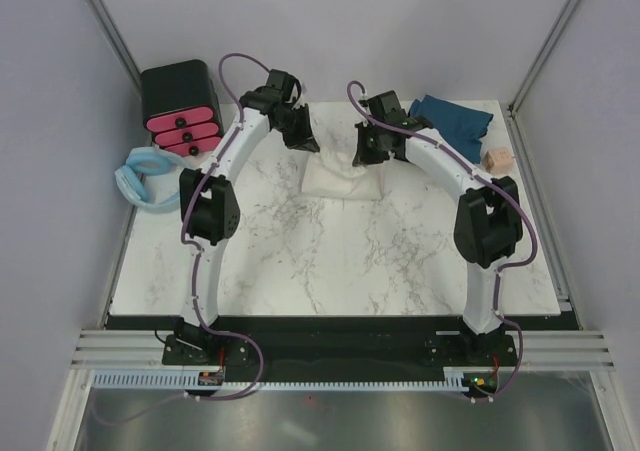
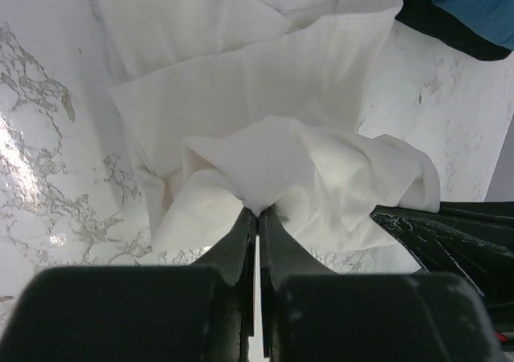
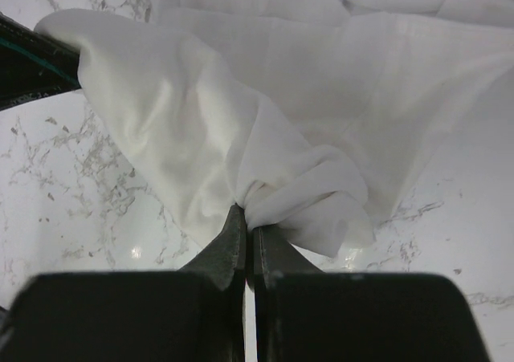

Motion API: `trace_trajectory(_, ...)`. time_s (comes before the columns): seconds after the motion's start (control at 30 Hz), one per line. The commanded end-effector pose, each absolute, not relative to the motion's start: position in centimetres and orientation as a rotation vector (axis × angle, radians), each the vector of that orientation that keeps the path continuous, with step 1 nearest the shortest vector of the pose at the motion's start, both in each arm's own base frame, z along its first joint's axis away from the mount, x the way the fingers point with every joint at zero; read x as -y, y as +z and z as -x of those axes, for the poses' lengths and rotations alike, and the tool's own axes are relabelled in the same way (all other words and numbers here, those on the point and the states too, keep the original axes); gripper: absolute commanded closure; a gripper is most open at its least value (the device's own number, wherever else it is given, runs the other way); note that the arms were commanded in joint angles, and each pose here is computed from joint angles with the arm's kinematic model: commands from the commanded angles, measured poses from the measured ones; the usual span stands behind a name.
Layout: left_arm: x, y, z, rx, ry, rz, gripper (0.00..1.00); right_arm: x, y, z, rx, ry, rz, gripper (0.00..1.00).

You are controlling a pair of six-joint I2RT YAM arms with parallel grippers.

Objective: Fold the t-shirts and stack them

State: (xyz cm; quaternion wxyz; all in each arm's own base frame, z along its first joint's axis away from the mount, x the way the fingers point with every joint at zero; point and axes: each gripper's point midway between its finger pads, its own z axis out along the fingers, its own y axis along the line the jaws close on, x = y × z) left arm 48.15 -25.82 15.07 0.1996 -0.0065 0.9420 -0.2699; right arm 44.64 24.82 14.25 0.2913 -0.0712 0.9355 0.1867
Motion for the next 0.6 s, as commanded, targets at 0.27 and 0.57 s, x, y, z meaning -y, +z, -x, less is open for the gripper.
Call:
trace_trajectory(0.27, 27.8, 13.1, -52.5, -2.538, -0.822, 0.041, 0.98, -23.2, 12.7, -48.3, -2.401, 0.390, 0.102, 1.00)
trace_trajectory(0.57, 29.0, 11.9, -54.6, -2.496, -0.850, 0.055, 0.98, -22.7, 9.5, -48.9, -2.430, 0.333, 0.067, 1.00)
